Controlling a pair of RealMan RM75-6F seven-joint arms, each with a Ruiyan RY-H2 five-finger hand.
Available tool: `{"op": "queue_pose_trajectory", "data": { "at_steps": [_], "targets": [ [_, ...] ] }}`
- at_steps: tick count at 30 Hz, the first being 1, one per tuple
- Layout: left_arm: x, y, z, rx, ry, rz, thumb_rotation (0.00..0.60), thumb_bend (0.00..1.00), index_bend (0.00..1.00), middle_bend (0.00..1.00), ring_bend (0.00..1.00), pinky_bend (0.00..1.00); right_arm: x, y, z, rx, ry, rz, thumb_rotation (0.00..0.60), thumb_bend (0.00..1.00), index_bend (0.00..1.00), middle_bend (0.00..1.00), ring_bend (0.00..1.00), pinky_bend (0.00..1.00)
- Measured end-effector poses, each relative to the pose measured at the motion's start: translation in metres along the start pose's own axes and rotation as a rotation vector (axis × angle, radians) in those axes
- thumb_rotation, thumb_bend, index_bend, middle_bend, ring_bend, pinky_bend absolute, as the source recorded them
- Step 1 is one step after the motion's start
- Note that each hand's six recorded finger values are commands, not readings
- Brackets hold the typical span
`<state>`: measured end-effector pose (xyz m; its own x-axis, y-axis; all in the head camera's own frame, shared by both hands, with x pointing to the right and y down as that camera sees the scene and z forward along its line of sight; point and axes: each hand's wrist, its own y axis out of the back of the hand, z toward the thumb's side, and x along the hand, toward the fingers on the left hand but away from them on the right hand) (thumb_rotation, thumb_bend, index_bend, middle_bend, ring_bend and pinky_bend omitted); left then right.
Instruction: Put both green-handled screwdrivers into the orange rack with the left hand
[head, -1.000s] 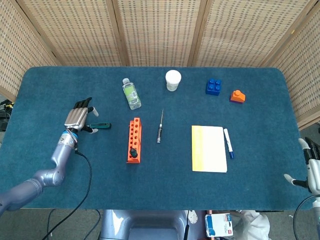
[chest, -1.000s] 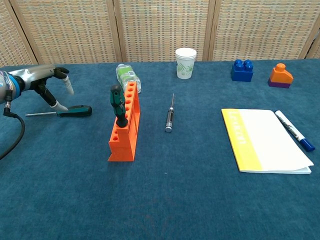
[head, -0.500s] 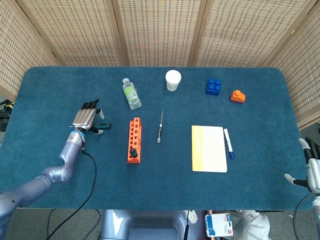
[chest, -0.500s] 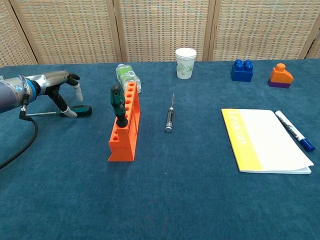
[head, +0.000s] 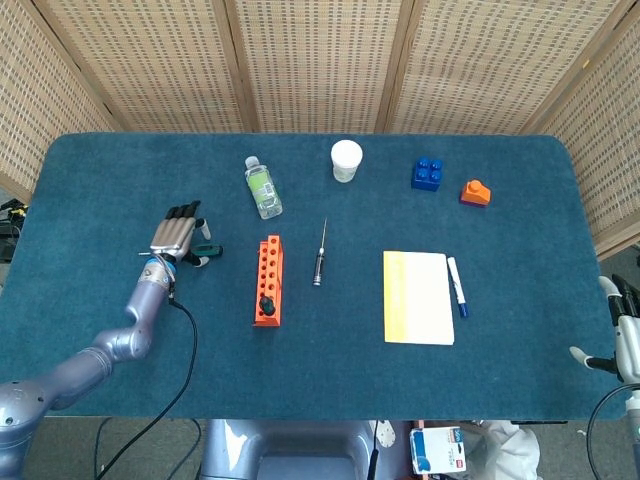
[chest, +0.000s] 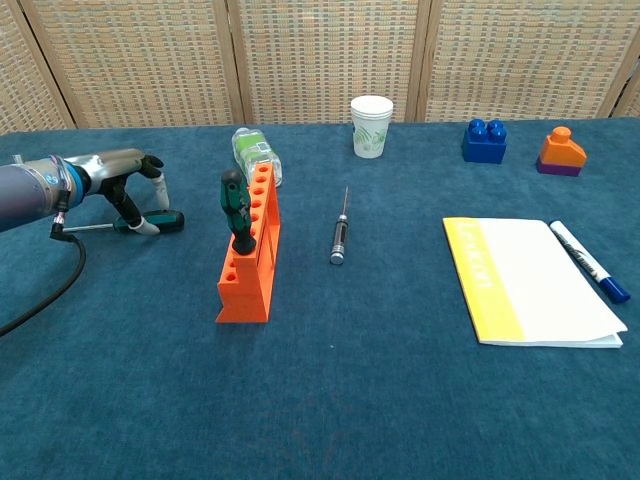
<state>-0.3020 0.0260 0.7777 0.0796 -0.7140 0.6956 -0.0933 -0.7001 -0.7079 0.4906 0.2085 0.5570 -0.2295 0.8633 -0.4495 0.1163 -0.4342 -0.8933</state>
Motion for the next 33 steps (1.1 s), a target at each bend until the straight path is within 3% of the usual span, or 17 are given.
{"op": "queue_pose_trajectory", "data": {
  "at_steps": [6, 14, 19, 25, 33],
  "targets": [
    [0.002, -0.003, 0.006, 0.000, -0.007, -0.018, 0.600, 0.23, 0.46, 0.00, 0.00, 0.00, -0.001, 0.000, 0.000, -0.003, -0.001, 0.001, 0.600, 0.00, 0.00, 0.00, 0.00, 0.00],
    [0.001, -0.003, 0.007, 0.001, -0.004, -0.015, 0.600, 0.36, 0.61, 0.00, 0.00, 0.00, -0.001, 0.000, -0.001, -0.013, 0.000, 0.004, 0.600, 0.00, 0.00, 0.00, 0.00, 0.00],
    [-0.002, 0.000, 0.007, -0.021, -0.008, -0.010, 0.600, 0.39, 0.65, 0.00, 0.00, 0.00, -0.001, 0.000, -0.001, -0.018, 0.001, 0.007, 0.600, 0.00, 0.00, 0.00, 0.00, 0.00],
    [-0.012, 0.013, 0.008, -0.076, -0.036, 0.014, 0.600, 0.40, 0.66, 0.00, 0.00, 0.00, 0.000, 0.000, 0.000, -0.022, 0.005, 0.009, 0.600, 0.00, 0.00, 0.00, 0.00, 0.00],
    [-0.035, 0.045, 0.012, -0.208, -0.106, 0.067, 0.600, 0.42, 0.66, 0.00, 0.00, 0.00, 0.002, 0.000, 0.002, -0.026, 0.012, 0.010, 0.600, 0.00, 0.00, 0.00, 0.00, 0.00]
  ]
}}
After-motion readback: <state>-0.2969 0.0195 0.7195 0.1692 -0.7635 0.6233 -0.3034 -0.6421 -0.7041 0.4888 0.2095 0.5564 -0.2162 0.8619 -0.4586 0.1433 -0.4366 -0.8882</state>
